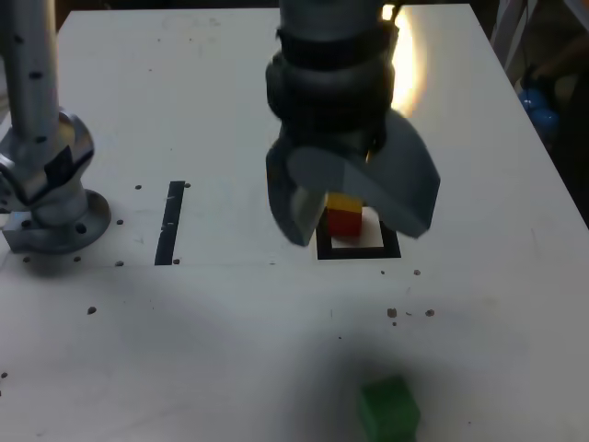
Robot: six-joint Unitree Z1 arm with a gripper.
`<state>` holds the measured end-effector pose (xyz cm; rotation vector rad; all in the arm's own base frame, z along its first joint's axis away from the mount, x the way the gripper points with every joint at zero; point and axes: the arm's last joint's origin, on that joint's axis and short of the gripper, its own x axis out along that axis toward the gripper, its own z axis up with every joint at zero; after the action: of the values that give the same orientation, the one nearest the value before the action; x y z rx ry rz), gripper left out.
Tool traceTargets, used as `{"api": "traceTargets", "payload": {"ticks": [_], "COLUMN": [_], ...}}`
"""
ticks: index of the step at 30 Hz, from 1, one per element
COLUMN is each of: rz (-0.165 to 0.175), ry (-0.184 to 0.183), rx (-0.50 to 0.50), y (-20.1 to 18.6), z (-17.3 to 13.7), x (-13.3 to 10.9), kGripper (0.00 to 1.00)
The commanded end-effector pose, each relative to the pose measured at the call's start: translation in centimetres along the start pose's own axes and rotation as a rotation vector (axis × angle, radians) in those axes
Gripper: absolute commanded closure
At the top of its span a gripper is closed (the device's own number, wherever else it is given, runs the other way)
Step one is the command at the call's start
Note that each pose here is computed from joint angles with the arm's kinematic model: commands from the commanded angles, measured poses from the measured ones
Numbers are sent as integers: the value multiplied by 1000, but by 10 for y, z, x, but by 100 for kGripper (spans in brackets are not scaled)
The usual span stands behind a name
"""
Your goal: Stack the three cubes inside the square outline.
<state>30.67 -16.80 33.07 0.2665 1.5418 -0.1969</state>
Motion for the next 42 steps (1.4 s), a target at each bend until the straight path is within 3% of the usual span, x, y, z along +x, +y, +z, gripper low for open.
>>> {"api": "traceTargets", "payload": {"ticks": [1, 5, 12, 18, 25, 42], "rz": [3, 0, -29, -64, -83, -113], "ry": [28, 54, 57, 85, 133, 137], "rx": [-52, -102, -175, -180, -178, -166], "y": [-12, -30, -44, -58, -67, -84], "z": [2, 8, 18, 27, 38, 71], "x": [7, 20, 31, 45, 67, 109], "kGripper": [4, 5, 5, 5, 5, 5]}}
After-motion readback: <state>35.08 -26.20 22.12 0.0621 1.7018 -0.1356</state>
